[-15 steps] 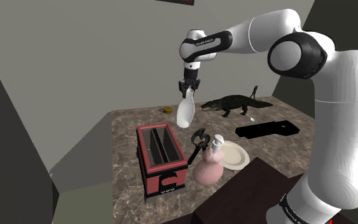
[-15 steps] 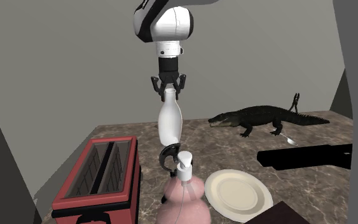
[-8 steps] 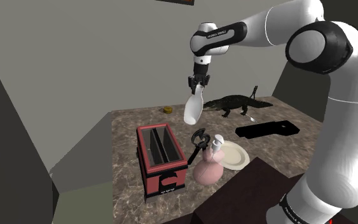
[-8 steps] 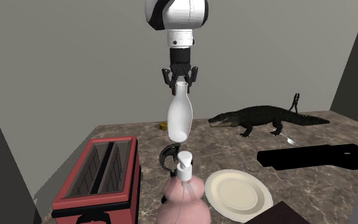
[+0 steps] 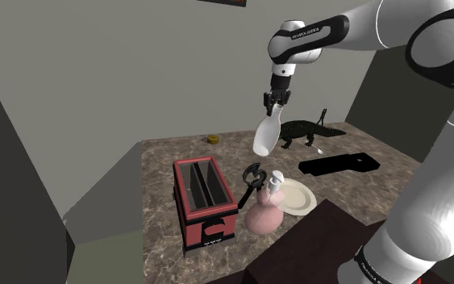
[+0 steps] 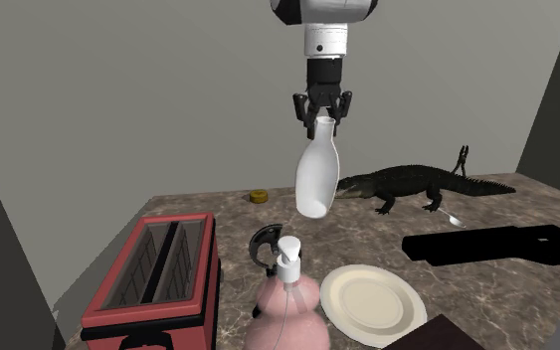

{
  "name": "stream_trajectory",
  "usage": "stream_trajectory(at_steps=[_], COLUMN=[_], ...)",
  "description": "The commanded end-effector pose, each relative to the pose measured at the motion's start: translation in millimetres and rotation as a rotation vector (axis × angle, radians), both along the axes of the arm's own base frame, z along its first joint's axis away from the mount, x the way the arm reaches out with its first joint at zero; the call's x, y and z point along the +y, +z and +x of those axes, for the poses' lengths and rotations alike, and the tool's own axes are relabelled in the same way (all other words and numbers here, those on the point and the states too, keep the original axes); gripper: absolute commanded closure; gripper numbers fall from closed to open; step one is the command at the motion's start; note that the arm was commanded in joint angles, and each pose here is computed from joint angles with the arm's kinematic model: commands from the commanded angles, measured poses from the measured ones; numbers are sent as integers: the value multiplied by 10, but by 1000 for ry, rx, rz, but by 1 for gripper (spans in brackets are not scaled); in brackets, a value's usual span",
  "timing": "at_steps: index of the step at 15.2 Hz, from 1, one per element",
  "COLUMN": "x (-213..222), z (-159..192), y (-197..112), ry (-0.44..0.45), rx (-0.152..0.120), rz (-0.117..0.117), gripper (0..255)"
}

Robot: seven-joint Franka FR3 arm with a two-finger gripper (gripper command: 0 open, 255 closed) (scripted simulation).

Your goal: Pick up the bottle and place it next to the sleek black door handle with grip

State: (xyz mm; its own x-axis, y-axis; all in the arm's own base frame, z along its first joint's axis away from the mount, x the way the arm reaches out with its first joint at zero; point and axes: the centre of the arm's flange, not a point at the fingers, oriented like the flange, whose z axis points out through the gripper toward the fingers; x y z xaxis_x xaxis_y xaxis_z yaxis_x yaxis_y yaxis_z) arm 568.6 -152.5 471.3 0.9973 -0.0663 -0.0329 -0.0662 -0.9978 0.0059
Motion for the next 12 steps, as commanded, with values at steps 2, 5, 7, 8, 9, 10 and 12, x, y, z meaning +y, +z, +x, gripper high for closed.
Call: stream_trajectory(at_steps=[2, 5, 7, 8, 9, 10, 12], x=[-227, -466, -625, -704, -784, -863, -1022], z=[-289, -574, -764, -859, -954, -1049, -1239], y=[144, 281, 372, 417, 463, 508, 599], ry=[1, 1, 1, 1, 1, 1, 1], rx=[0, 0, 0, 0, 0, 0, 0], rz=[0, 0, 0, 0, 0, 0, 0], gripper=[255, 255, 255, 255, 255, 255, 255])
